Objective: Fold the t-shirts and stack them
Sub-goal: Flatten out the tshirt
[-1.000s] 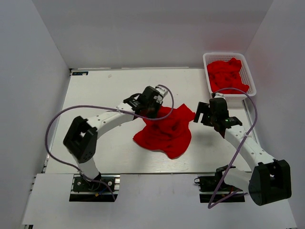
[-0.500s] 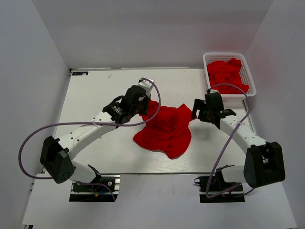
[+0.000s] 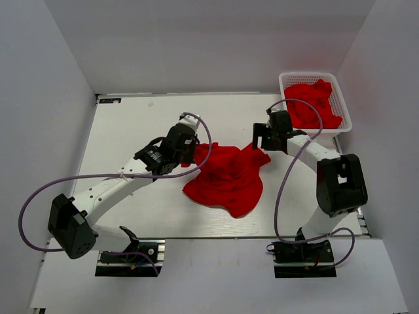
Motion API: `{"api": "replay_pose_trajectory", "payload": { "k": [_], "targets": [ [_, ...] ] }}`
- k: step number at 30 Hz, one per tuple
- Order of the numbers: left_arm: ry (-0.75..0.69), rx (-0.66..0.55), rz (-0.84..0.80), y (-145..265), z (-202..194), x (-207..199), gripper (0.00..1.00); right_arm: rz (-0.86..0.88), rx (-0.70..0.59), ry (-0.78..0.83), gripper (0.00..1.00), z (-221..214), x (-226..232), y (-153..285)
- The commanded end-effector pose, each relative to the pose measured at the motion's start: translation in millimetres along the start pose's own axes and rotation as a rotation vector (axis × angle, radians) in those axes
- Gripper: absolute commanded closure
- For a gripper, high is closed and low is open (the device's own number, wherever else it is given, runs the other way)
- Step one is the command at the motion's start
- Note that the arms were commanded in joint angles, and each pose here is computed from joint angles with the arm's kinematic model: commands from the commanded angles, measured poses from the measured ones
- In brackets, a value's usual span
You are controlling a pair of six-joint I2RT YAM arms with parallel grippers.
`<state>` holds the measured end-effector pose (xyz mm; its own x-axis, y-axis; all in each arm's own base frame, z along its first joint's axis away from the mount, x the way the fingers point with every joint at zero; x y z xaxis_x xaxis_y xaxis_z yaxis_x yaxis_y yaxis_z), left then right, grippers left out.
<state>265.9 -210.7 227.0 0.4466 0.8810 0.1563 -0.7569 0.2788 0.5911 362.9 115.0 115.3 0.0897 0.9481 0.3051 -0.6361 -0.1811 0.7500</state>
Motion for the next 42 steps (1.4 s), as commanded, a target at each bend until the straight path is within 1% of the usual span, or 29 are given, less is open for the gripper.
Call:
{"api": "replay_pose_trajectory", "payload": {
  "k": [1,2,3,7,9,16,17,20,21,22,24,25,28,29,31,33,37,38,42],
  "targets": [
    [0.036,-0.026,0.035,13,3,10,1.00,0.065,-0.047,0.069,0.10,20,18,-15],
    [0.036,-0.026,0.035,13,3,10,1.00,0.070,-0.053,0.077,0.10,23,21,-17],
    [0.033,-0.017,0.035,13,2,10,1.00,0.056,-0.022,0.079,0.10,16,18,-28],
    [0.033,-0.017,0.035,13,2,10,1.00,0.055,0.001,0.112,0.10,16,28,-44],
    [0.030,-0.009,0.036,12,-2,10,1.00,0.039,0.019,0.123,0.11,12,29,-54],
    [0.027,0.000,0.045,11,-5,10,1.00,-0.098,0.070,0.178,0.11,-14,23,-72],
    [0.027,0.000,0.045,11,-5,10,1.00,-0.143,0.077,0.206,0.11,-19,17,-77],
    [0.027,0.000,0.045,11,-5,10,1.00,-0.191,0.114,0.175,0.20,-30,13,-84],
    [0.027,0.000,0.045,11,-5,10,1.00,-0.197,0.127,0.174,0.35,-33,12,-84],
    [0.024,0.007,0.056,11,-7,12,1.00,-0.200,0.133,0.170,0.43,-34,12,-85],
    [0.024,0.007,0.066,11,-7,13,1.00,-0.223,0.141,0.145,0.65,-38,9,-85],
    [0.027,-0.002,0.065,14,-6,14,1.00,-0.231,0.146,0.140,0.79,-43,8,-84],
    [0.030,-0.010,0.053,16,-4,13,1.00,-0.230,0.120,0.116,0.98,-39,7,-77],
    [0.030,-0.010,0.052,16,-4,13,1.00,-0.211,0.096,0.111,1.00,-33,11,-70],
    [0.034,-0.018,0.052,17,-1,13,1.00,-0.190,0.059,0.103,1.00,-23,16,-60],
    [0.039,-0.035,0.097,20,10,19,1.00,-0.156,0.016,0.102,1.00,-13,23,-49],
    [0.057,-0.065,0.198,29,33,37,1.00,-0.079,-0.179,0.092,1.00,37,42,-7],
    [0.064,-0.080,0.212,32,38,39,1.00,-0.092,-0.254,0.091,1.00,54,43,10],
    [0.107,-0.165,0.296,53,69,55,1.00,-0.076,-0.450,0.069,1.00,97,52,60]
  ]
}}
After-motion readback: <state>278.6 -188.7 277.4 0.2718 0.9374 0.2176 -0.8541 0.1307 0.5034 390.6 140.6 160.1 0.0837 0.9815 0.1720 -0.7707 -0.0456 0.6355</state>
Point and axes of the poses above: each gripper's point midway between its finger pads, its own y axis back along the fingers, its own x axis along the line the jaws close on, z = x × y, the point moved 5 cm from there along y, back along the fingers, and after that the axes turned 14 degrees about -y, right-handed, at the moved point
